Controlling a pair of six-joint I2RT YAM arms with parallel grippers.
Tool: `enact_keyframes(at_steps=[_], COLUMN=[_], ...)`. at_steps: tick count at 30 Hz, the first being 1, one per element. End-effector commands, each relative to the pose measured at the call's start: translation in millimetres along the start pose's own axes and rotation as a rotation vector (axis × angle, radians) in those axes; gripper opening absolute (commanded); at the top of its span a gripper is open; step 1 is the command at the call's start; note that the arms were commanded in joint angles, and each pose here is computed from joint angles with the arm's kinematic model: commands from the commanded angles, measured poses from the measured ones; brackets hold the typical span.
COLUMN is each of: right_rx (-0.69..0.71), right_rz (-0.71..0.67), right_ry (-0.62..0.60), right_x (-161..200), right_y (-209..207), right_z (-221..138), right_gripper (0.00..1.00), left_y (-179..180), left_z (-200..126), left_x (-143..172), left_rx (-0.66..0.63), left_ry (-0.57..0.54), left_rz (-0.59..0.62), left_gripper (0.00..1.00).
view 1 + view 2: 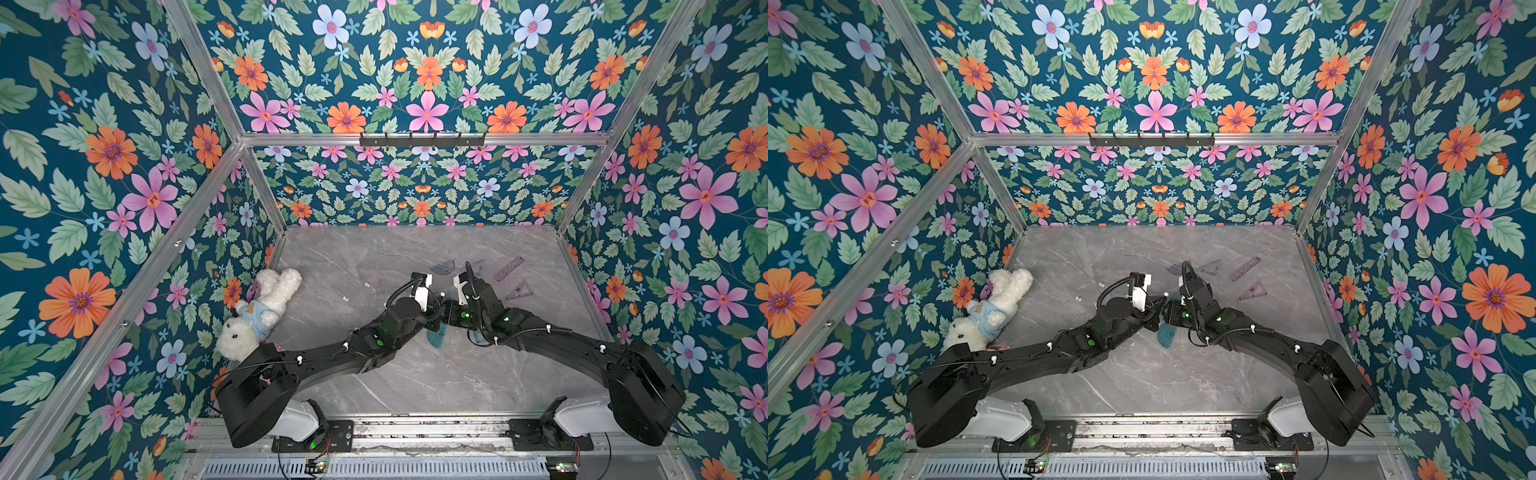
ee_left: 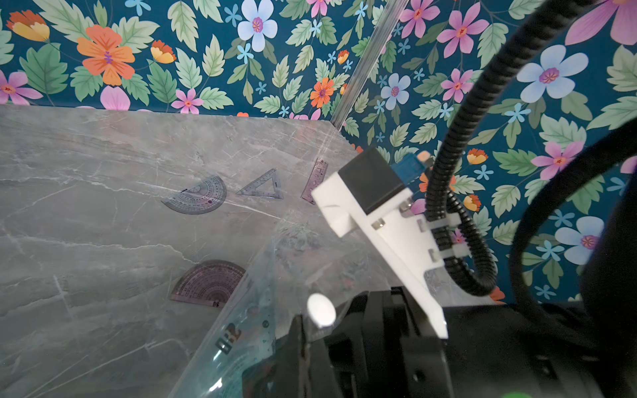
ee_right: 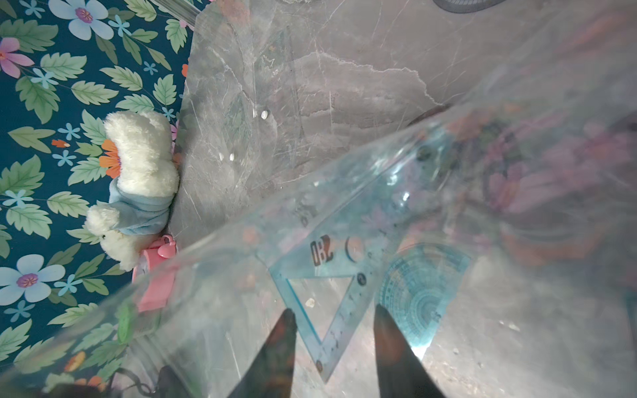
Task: Open the ruler set and take out the ruler
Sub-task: Take out the ruler from the ruler set bag.
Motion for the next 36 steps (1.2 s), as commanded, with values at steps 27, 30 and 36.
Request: enact_keyframes(at_steps=[27,30,36], right_rx=[-0.103,-0.112,-0.131], right_rz=[0.082,0.071,0.047], right_ry=[-0.038,-0.036,-0.037], right_x=[-9.8,-8.7,-2.5], right_y=[1.8,5.2,6.4], right_z=[-9.4,-21.2,-52.7], right_gripper=[0.00,0.00,0.00], left_y=[1.5,11.8,34.3], left_z=[2.0,-0.8,-7.1], left_x=[-0.1,1.7,3.3], left_rx=[-0.042,-0.087,-0.180], left_ry=[-0.043,-0.043,-0.042], left_rz=[-0.043,-0.054,-0.069], left_gripper=[0.00,0.00,0.00])
Point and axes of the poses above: each gripper's point midway between its finger pads, its own z axis out along the fingers, its own y axis along the line the jaws close on, x = y × z, the point moved 8 cm from there along -z, back along the fingers, and after that the axes turned 14 degrees about z, right-handed, at the moved point
